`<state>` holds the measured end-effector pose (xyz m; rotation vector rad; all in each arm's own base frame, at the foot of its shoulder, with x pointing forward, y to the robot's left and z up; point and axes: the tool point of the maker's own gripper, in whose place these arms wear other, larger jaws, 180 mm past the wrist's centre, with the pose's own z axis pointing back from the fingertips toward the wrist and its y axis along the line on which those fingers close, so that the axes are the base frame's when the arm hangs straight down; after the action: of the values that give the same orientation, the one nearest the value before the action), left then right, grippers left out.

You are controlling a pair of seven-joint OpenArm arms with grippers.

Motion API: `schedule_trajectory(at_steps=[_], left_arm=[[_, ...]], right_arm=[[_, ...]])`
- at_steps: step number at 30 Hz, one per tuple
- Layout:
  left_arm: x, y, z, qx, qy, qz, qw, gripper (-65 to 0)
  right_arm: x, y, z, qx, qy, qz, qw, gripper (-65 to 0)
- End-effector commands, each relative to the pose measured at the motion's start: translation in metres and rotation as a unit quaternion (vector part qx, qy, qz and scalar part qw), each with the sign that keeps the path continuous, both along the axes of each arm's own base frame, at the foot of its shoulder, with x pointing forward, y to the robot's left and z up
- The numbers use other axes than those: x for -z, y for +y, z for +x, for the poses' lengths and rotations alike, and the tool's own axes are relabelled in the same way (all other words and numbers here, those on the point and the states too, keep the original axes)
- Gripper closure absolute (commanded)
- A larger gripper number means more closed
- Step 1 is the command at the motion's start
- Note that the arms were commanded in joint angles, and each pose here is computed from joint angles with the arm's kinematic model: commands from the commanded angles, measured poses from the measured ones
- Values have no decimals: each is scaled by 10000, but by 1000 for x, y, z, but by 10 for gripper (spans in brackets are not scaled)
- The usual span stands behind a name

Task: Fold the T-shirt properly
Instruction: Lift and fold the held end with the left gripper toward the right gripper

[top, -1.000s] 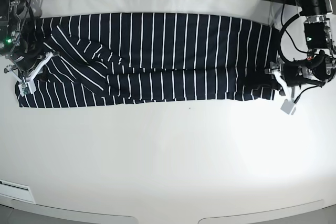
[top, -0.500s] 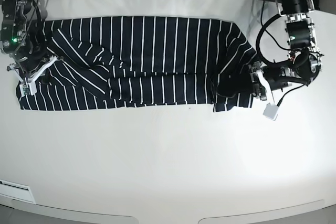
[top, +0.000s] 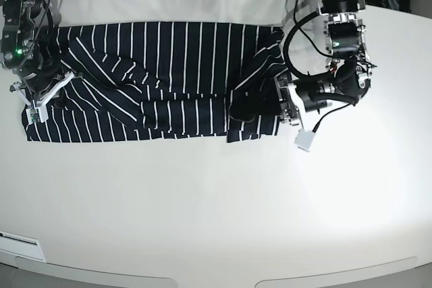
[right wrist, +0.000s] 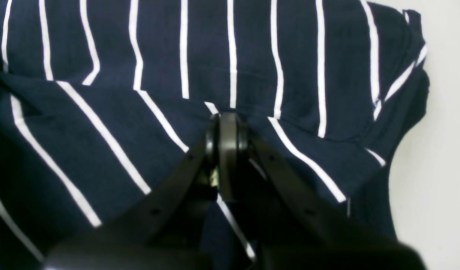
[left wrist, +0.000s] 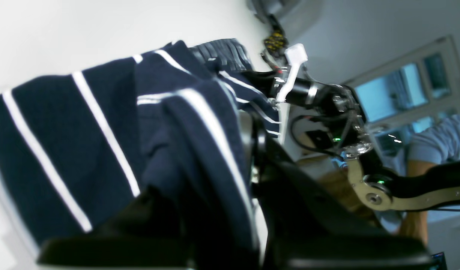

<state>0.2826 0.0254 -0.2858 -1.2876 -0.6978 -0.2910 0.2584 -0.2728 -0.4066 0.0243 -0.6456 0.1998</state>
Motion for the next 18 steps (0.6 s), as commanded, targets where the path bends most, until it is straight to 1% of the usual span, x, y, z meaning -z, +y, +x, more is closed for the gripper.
schedule_trajectory(at_steps=[1, 6, 13, 18], left_arm=[[-18, -5, 6, -7, -322, -226, 9992, 0], [-32, -30, 7, 54, -666, -597, 9960, 0], [-45, -52, 7, 66, -708, -1000, 9924, 0], [-36, -64, 8, 57, -624, -782, 9950, 0]], right_arm=[[17, 2, -22, -145, 603, -65, 9981, 0], [17, 4, -24, -239, 647, -64, 9976, 0], [18, 6, -27, -348, 708, -62, 9969, 0], [18, 6, -26, -348, 706, -62, 9969, 0]])
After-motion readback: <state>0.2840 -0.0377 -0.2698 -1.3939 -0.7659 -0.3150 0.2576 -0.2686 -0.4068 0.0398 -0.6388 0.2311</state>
